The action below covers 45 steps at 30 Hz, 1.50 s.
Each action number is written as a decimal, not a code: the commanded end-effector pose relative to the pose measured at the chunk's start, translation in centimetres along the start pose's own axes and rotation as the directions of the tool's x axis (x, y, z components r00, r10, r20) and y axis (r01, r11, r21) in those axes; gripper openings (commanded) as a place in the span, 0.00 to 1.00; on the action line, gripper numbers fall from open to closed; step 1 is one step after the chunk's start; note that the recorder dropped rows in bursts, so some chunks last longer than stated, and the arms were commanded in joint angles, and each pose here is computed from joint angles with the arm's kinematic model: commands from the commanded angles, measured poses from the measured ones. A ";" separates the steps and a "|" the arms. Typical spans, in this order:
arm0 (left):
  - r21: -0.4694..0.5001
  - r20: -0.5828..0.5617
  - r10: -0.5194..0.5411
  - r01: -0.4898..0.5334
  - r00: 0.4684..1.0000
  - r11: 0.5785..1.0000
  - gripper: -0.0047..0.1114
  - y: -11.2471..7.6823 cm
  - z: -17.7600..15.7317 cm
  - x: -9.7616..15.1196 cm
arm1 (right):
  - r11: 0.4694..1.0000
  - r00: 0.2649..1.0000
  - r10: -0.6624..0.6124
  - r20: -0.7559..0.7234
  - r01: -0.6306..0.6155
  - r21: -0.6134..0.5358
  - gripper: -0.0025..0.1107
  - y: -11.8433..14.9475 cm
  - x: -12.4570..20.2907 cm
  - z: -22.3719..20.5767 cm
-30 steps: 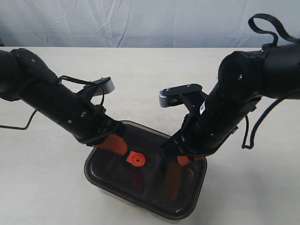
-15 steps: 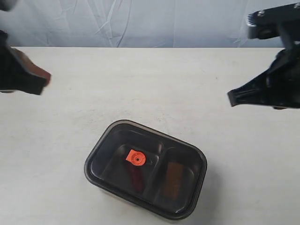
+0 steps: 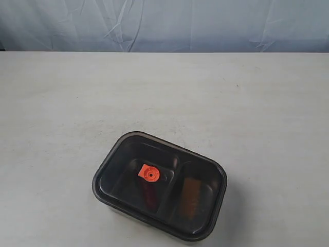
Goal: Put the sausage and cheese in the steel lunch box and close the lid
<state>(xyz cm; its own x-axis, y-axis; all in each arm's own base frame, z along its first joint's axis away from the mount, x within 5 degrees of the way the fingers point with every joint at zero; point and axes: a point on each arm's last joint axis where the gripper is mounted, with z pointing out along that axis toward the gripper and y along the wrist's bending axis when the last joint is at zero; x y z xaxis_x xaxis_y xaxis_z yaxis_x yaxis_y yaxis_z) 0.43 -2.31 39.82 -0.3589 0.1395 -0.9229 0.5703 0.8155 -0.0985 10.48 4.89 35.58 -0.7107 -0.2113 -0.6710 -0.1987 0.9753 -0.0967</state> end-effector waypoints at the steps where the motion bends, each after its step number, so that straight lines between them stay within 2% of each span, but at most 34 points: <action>1: 0.014 0.050 -0.004 0.003 0.999 1.000 0.04 -0.4 -1.5 0.7 | 1.000 1.000 0.004 -0.002 -0.004 0.006 0.01 -0.1 0.2 0.0; 5: 0.004 0.075 0.014 -0.015 0.997 1.000 0.04 -0.4 -2.1 1.0 | 1.000 1.000 0.004 -0.003 -0.004 0.005 0.01 -0.1 0.2 0.0; 9: -0.055 0.067 0.076 -0.073 0.995 0.996 0.04 0.0 -2.4 1.3 | 1.000 1.000 0.004 -0.003 -0.004 0.005 0.01 -0.1 0.2 0.0; 12: -0.144 0.228 0.094 -0.062 0.969 0.988 0.04 0.2 -2.6 0.8 | 1.000 1.000 0.004 -0.003 -0.004 0.005 0.01 -0.1 0.2 0.0; 14: -0.224 0.401 0.110 -0.019 0.910 0.974 0.04 0.2 -2.4 0.8 | 1.000 1.000 0.004 -0.002 -0.004 0.006 0.01 -0.1 0.2 0.0; 16: -0.310 0.507 0.133 0.036 0.852 0.950 0.04 0.3 -2.0 1.6 | 1.000 1.000 0.004 -0.003 -0.004 0.005 0.01 -0.1 0.2 0.0; 19: -0.396 0.557 0.153 0.099 0.816 0.913 0.04 0.9 -0.4 4.3 | 1.000 1.000 0.006 -0.006 -0.006 0.000 0.01 -0.1 0.2 0.0; 26: -0.447 0.439 0.004 0.214 0.898 0.868 0.04 4.1 5.9 10.5 | 1.000 1.000 0.008 -0.009 -0.008 -0.004 0.01 0.0 0.2 0.0; 32: -0.335 0.382 -0.241 0.376 0.892 0.864 0.04 4.8 9.1 14.5 | 1.000 1.000 0.010 -0.012 -0.010 -0.009 0.01 0.0 0.2 0.0; 38: -0.377 0.246 -0.239 0.320 0.939 0.869 0.04 4.9 9.7 16.2 | 1.000 1.000 0.010 -0.012 -0.010 -0.009 0.01 0.0 0.2 0.0; 45: -0.394 0.235 -0.220 0.300 0.947 0.869 0.04 5.0 9.7 16.2 | 1.000 1.000 0.010 -0.011 -0.010 -0.007 0.01 0.0 0.2 0.0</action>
<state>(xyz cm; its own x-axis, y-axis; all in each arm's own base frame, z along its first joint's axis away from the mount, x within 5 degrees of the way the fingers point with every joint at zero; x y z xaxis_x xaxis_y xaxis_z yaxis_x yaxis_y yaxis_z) 4.59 -1.50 20.89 -0.2943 -0.1860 -0.9375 0.1017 0.9692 -0.2242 10.35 4.93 35.52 -0.7198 -0.2017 -0.6643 -0.1988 0.9767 -0.0811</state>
